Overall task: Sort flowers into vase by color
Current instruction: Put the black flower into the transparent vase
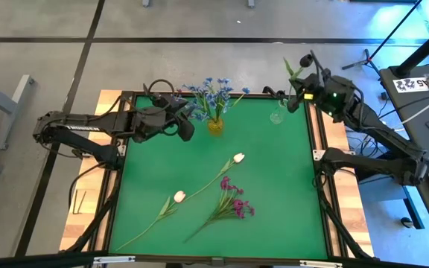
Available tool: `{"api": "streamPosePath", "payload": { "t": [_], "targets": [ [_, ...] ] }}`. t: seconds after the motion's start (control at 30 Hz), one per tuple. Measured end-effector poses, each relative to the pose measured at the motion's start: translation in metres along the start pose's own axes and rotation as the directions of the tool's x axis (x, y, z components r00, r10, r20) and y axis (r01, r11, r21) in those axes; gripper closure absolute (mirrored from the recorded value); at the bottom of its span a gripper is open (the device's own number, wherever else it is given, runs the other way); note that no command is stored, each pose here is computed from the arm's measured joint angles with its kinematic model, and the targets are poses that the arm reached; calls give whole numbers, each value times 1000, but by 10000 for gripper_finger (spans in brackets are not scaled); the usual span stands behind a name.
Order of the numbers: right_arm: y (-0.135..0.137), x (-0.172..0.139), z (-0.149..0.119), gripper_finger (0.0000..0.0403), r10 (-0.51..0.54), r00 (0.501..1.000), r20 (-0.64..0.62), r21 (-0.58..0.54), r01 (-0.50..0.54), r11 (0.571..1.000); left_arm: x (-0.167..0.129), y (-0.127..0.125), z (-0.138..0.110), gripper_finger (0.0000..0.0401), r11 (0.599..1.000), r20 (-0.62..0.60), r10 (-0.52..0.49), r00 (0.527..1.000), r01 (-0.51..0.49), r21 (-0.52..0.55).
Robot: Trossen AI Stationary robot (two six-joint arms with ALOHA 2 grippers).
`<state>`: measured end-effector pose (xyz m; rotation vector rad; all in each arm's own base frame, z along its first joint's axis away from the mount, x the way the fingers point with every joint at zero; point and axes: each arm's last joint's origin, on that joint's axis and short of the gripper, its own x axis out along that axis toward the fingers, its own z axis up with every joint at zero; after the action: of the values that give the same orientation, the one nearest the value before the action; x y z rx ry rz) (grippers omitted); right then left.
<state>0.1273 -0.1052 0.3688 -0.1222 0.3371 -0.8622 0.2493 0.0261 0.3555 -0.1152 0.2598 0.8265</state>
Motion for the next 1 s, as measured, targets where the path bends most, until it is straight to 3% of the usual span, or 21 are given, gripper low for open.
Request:
{"api": "streamPosePath", "payload": {
  "t": [0.37, 0.63, 1.0],
  "targets": [
    [-14, 30, -48, 384, 74, 997, 13, 149, -75, 986, 5, 6, 0, 261, 999, -11, 34, 999, -34, 3],
    [-14, 31, -50, 384, 96, 995, 24, 160, -98, 982, 5, 7, -2, 261, 999, -26, 40, 999, -40, 18],
    [-14, 28, -57, 370, 81, 995, -52, 186, -70, 980, 5, 7, -2, 261, 999, -26, 40, 999, -39, 13]
  ]
}}
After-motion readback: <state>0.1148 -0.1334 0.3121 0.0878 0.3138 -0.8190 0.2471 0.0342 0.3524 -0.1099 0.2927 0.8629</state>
